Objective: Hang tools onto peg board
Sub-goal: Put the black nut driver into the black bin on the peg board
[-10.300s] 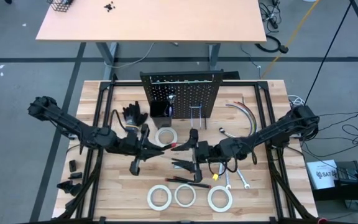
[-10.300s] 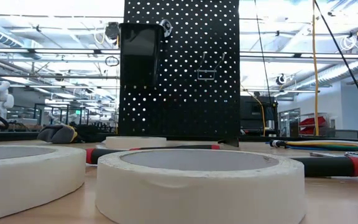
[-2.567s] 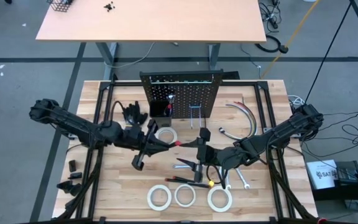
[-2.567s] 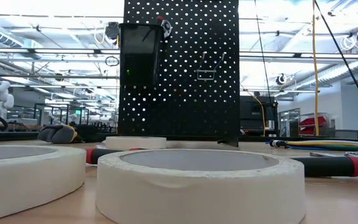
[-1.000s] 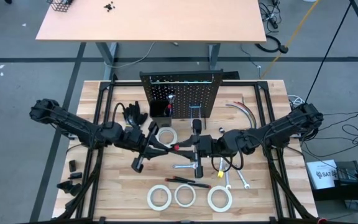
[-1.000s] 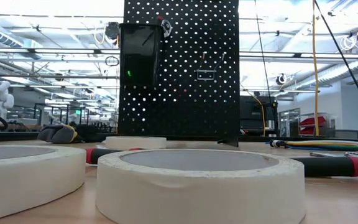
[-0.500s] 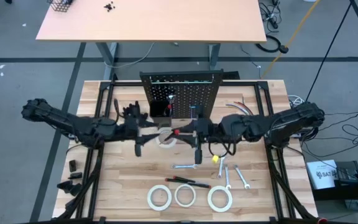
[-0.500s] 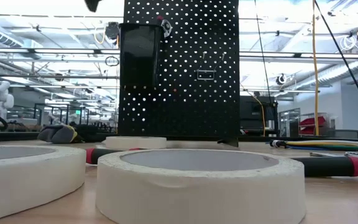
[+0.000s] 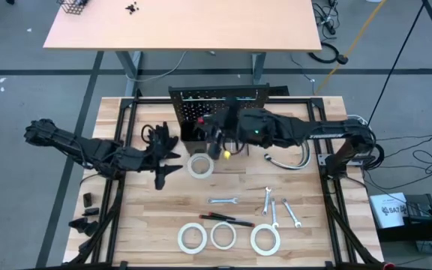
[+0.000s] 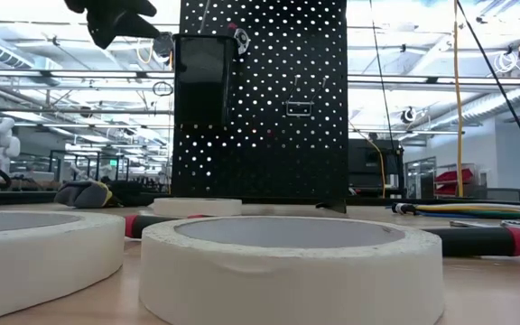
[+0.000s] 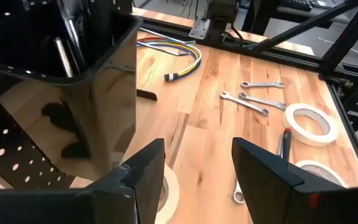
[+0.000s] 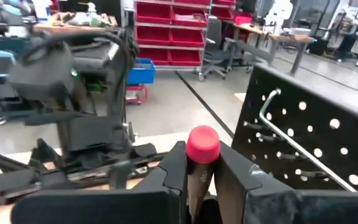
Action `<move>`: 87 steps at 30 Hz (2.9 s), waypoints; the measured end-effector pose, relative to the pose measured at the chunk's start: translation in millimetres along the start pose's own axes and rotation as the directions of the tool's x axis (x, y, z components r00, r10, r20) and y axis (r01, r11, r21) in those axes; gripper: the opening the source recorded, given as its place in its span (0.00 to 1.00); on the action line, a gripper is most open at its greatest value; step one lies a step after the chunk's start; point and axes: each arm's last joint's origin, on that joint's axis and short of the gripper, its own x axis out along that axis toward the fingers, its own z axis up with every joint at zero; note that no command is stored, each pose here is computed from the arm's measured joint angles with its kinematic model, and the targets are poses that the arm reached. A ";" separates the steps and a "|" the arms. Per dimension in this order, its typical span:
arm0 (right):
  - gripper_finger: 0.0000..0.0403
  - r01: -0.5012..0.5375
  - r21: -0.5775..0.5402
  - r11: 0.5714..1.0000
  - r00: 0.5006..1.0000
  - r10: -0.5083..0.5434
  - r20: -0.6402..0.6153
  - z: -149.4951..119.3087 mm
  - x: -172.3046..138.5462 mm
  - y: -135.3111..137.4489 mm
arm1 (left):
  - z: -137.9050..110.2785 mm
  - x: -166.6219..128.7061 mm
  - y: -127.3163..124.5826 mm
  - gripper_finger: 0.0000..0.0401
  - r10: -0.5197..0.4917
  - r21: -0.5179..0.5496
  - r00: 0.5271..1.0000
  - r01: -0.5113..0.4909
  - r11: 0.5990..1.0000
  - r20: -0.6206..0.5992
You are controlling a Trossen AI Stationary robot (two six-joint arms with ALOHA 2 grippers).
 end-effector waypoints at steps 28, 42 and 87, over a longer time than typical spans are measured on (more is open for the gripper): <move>0.52 0.012 -0.075 0.997 0.996 -0.018 -0.084 -23.6 23.0 4.3 | -0.8 -0.1 -0.8 0.47 -0.019 0.029 1.000 0.019 0.999 -0.012; 0.55 -0.108 -0.046 0.993 0.993 0.109 0.032 15.2 -37.2 24.7 | -1.3 0.7 -1.9 0.47 -0.047 0.029 0.999 0.047 0.998 -0.024; 0.55 -0.202 0.073 0.977 0.671 0.192 -0.716 -196.6 -118.1 141.0 | -123.7 148.4 -89.6 0.47 -0.287 0.133 0.885 0.355 0.925 -0.366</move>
